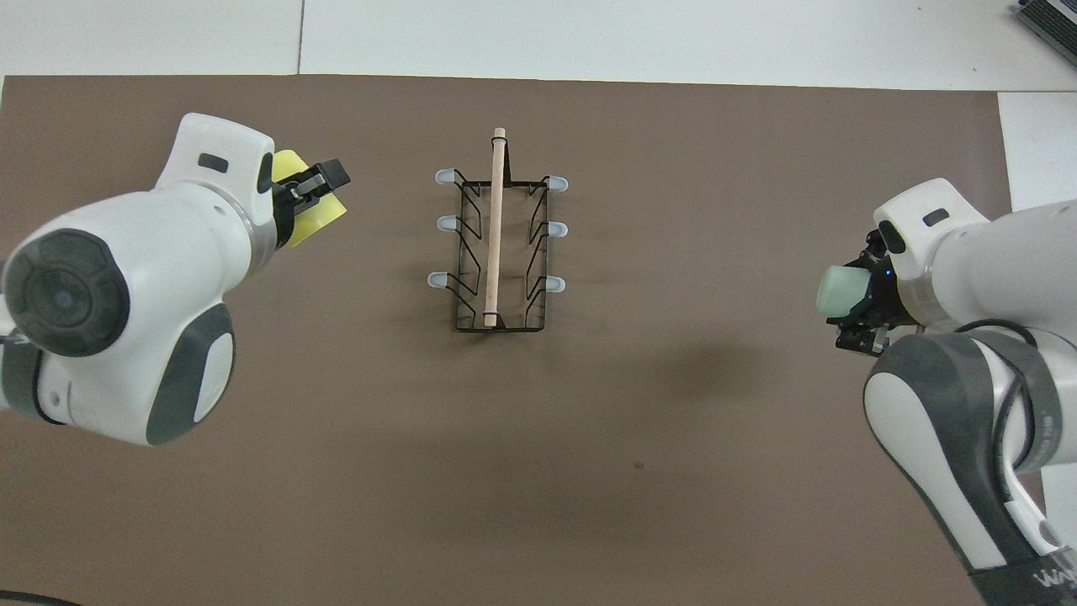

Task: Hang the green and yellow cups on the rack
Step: 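Lift both cups and carry them toward the rack with both grippers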

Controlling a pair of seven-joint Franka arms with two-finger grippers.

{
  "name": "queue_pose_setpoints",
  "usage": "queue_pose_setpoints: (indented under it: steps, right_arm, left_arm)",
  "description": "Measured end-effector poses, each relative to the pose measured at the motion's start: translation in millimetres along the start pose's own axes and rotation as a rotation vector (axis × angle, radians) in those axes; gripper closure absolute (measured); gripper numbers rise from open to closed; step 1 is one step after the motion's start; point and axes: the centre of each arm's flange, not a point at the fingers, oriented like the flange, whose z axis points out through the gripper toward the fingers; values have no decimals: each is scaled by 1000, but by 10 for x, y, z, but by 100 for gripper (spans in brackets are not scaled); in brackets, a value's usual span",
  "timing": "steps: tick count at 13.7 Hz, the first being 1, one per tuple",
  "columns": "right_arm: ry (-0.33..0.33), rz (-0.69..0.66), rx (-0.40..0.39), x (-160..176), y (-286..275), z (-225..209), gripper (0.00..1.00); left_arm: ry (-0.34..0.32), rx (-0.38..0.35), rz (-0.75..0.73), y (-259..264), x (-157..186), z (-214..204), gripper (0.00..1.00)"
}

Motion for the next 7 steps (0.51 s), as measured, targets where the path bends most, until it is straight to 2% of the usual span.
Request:
queue_pose_setpoints:
  steps: [4,7]
  right_arm:
    - [289,-21,85,50,-9,-39,32]
    - [462,-2,148,-391,83,-72,32]
  left_arm:
    - [68,-86,137,233,-464,54,31]
    - [56,-132,162,331,-825,147,31]
